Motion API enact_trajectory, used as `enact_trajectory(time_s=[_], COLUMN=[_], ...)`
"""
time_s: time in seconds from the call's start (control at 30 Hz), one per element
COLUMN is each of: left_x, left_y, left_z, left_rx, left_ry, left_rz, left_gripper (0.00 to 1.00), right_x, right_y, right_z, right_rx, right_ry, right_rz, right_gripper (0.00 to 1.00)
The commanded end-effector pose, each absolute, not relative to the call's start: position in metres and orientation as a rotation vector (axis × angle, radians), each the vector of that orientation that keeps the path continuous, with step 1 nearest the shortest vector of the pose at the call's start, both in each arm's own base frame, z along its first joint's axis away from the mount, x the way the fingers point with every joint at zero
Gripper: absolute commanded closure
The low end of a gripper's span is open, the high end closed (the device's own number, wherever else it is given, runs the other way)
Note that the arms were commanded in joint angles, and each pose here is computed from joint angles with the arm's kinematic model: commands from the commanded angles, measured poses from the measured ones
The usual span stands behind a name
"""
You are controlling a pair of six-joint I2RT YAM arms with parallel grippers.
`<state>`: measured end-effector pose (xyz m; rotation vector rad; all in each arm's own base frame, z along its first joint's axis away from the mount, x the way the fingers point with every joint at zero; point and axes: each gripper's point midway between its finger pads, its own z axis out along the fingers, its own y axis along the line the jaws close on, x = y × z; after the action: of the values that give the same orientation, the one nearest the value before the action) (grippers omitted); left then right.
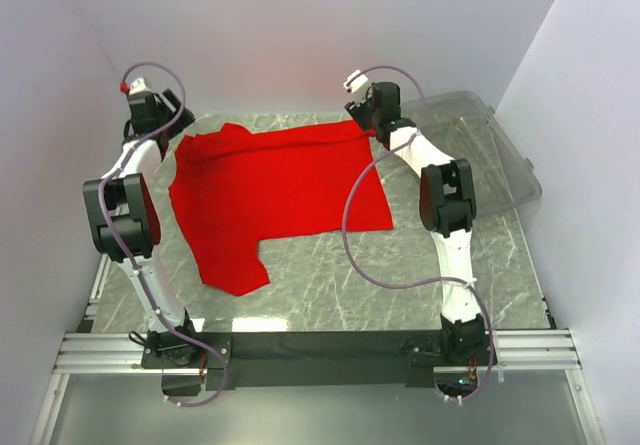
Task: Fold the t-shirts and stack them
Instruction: Fold the tshirt
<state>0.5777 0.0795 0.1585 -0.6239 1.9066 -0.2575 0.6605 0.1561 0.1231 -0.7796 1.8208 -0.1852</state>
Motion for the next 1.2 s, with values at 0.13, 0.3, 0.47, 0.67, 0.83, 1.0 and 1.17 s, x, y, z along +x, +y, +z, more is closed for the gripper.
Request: enact_trajectory(time_s=[0.13, 0.3, 0.47, 0.67, 0.83, 1.0, 1.17], left_x=[0.618, 0.639, 0.651, 0.652, 0.65, 0.65, 0.65], left_y=[0.064, 0.06, 0.053, 0.049, 0.05, 0.044, 0.042], left_z=[0.175, 0.162, 0.132, 0.1, 0.09, 0.095, 0.096], left_rx=[-0.603, -0.645, -0.68, -0.729, -0.733, -0.69, -0.678], left_ry=[1.913, 1.938, 1.981, 2.038, 2.062, 2.039, 2.052], left_rz=[-0.439, -0.514, -0.594, -0.617, -0.6, -0.649, -0.662], left_gripper=[0.21, 0.23, 0.25, 0.25, 0.29, 0.47, 0.67], right_x=[0.608, 0.572, 0.551, 0.533, 0.531, 0.53, 0.531], right_y=[0.209, 0.218, 0.21, 0.203, 0.197, 0.194, 0.19], right_z=[0.212, 0.229, 0.217, 0.215, 0.215, 0.215, 0.218], right_rx=[-0.9, -0.92, -0.891, -0.869, -0.847, -0.843, -0.826], right_ry=[1.653, 1.627, 1.691, 1.723, 1.74, 1.745, 1.744], right_rz=[0.175, 0.284, 0.32, 0.345, 0.35, 0.353, 0.35], right_gripper=[0.37, 0.37, 0.37, 0.37, 0.37, 0.37, 0.37])
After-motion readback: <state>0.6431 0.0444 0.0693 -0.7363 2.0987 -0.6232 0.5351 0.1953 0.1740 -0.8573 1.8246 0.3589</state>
